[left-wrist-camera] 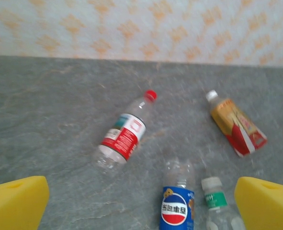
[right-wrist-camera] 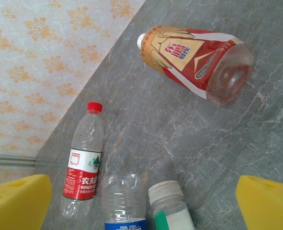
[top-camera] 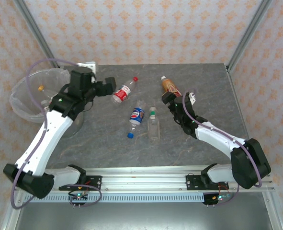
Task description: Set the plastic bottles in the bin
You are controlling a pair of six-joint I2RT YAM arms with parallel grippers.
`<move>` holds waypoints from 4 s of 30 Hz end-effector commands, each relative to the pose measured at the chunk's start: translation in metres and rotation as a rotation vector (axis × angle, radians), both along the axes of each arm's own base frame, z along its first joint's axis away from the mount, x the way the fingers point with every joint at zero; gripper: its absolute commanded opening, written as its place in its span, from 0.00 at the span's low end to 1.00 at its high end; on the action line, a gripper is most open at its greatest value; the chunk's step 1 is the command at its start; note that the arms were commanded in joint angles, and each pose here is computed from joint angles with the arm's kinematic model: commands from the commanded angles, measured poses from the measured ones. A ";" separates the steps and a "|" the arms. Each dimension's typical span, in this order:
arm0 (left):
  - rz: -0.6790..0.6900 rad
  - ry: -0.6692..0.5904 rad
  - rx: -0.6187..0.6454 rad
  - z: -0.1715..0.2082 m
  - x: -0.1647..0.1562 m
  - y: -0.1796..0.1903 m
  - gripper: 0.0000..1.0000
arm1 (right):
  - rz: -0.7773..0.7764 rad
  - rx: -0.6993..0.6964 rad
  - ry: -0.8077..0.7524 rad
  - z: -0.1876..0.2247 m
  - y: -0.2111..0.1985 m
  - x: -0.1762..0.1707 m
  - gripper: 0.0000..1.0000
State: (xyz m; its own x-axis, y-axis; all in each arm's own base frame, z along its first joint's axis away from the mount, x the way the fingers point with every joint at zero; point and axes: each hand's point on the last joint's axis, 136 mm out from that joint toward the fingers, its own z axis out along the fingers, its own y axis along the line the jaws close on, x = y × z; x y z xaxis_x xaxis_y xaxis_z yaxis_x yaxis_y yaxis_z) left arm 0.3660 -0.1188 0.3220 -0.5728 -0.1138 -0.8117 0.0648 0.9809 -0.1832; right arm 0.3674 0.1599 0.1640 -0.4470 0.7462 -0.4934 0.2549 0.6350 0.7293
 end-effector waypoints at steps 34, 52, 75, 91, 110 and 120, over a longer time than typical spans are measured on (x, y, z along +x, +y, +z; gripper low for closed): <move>-0.154 0.619 0.092 -0.231 0.011 -0.114 0.95 | -0.053 0.073 -0.032 -0.005 -0.035 -0.011 0.99; -0.186 0.736 0.124 -0.285 0.020 -0.129 0.83 | -0.061 0.067 -0.017 -0.010 -0.037 -0.012 0.99; -0.158 0.721 0.153 -0.291 0.028 -0.125 0.62 | -0.071 0.068 -0.008 -0.013 -0.038 -0.012 0.99; -0.150 0.716 0.123 -0.265 0.003 -0.117 0.59 | -0.021 0.024 0.016 -0.017 -0.033 -0.012 0.99; -0.069 0.479 0.087 -0.174 -0.016 -0.091 0.55 | 0.066 -0.059 0.038 -0.025 -0.023 -0.006 0.99; 0.003 0.227 0.058 -0.105 0.012 -0.082 0.53 | 0.156 -0.056 -0.001 -0.018 -0.007 -0.003 0.99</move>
